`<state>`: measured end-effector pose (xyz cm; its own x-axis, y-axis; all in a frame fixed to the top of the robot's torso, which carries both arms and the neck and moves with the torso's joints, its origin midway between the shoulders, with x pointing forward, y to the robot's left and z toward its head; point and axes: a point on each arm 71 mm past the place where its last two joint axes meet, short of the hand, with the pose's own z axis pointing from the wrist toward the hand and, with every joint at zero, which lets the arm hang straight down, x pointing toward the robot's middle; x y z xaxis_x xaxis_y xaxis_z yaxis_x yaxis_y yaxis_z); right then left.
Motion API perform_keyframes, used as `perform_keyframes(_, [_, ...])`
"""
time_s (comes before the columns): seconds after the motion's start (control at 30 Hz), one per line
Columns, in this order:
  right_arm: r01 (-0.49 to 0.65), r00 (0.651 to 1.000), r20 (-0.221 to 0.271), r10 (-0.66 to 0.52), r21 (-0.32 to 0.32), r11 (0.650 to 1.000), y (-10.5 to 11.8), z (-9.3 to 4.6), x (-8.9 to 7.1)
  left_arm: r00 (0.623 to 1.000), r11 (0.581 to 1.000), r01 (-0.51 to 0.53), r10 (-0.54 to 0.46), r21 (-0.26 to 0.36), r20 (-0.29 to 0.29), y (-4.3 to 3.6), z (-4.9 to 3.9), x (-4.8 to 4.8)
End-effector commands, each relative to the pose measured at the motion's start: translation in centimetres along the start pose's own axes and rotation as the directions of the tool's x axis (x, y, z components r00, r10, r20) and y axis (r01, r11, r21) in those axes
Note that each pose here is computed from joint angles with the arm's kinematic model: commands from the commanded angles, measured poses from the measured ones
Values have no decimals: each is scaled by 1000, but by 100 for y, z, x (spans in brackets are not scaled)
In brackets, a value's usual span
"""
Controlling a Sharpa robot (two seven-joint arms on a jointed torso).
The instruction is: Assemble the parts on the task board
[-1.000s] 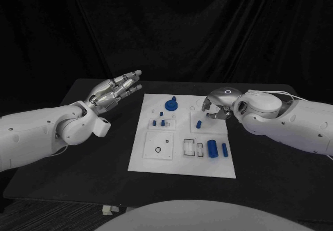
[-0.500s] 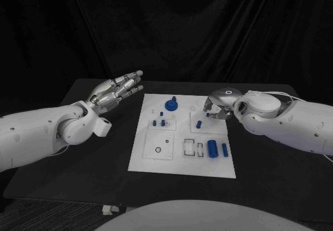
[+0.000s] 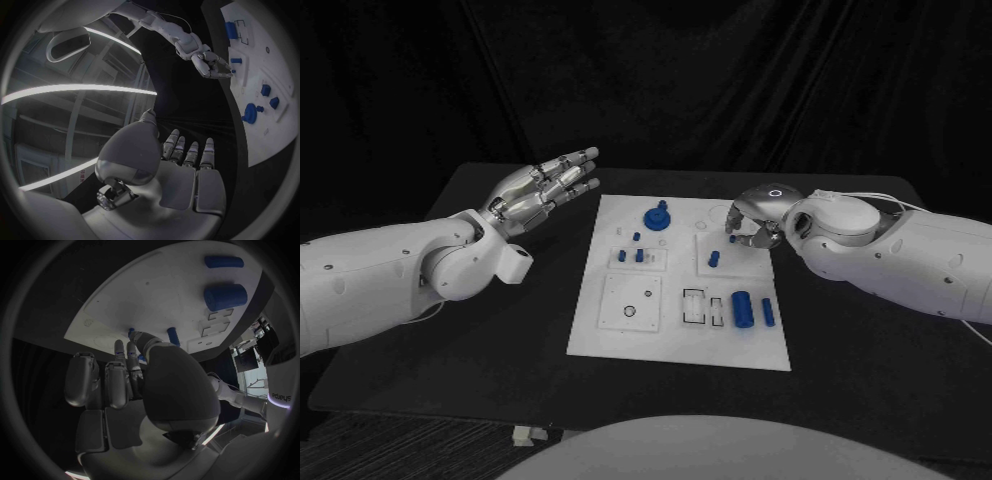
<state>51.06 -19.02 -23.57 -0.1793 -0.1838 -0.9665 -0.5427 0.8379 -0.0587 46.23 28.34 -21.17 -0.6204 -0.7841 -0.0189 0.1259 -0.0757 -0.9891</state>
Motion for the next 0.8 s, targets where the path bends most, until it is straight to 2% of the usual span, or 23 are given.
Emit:
perform_keyframes(0.03, [-1, 1000, 19, 1, -11, 1000, 11, 9, 6, 1000, 991, 16, -15, 132, -9, -86, -2, 11])
perform_keyframes(0.8, [-19, 1000, 20, 20, -40, 999, 56, 61, 104, 1000, 993, 15, -14, 119, -8, -60, 7, 0])
